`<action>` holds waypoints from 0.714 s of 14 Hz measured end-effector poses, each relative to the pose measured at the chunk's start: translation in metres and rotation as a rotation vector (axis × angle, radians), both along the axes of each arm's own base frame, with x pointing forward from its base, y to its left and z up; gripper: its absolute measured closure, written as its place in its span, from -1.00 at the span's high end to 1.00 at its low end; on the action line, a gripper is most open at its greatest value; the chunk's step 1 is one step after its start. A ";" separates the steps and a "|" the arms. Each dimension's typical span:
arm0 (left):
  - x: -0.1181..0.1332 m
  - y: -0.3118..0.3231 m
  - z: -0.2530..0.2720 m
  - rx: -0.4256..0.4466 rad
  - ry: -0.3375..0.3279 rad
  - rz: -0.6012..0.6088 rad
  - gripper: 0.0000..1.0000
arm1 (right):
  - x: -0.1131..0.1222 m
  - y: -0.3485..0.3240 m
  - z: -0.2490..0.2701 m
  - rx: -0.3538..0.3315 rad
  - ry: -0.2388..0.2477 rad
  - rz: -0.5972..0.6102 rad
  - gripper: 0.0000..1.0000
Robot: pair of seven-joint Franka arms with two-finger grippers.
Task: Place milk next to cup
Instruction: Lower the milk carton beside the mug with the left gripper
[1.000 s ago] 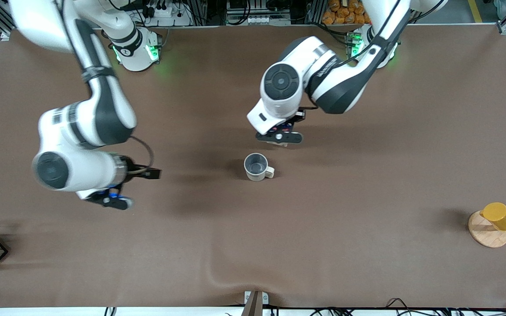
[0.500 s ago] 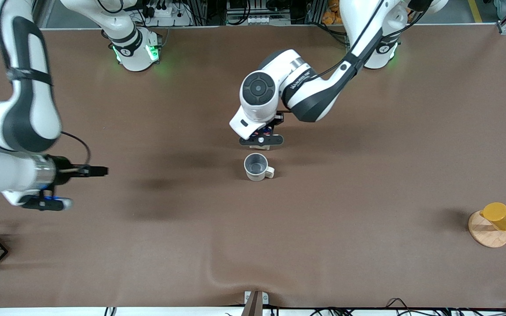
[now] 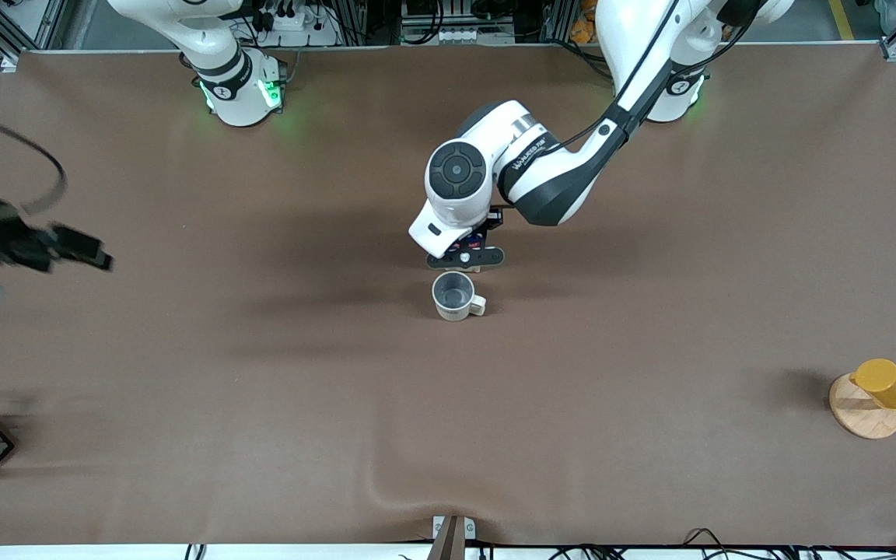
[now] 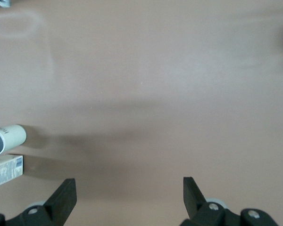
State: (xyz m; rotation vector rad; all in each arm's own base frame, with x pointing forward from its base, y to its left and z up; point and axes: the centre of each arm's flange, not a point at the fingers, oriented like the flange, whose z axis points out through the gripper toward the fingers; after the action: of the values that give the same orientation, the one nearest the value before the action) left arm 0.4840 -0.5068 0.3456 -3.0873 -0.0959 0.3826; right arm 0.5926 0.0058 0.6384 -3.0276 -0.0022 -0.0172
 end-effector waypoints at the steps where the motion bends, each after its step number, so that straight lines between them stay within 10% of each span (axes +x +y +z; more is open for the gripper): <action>1: 0.001 -0.001 -0.001 -0.002 -0.003 0.005 -0.22 | -0.014 -0.005 0.019 -0.014 -0.019 0.025 1.00; 7: 0.002 -0.003 -0.005 -0.008 -0.004 0.009 -0.17 | -0.017 -0.063 -0.009 -0.027 -0.004 0.070 1.00; 10: 0.007 -0.003 0.001 -0.020 -0.019 0.016 0.32 | -0.015 -0.074 -0.025 -0.026 0.000 0.087 1.00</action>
State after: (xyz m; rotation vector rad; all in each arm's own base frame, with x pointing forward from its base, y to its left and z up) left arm 0.4914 -0.5097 0.3463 -3.1124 -0.1187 0.3565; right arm 0.5777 -0.0685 0.6134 -3.0507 -0.1355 -0.0095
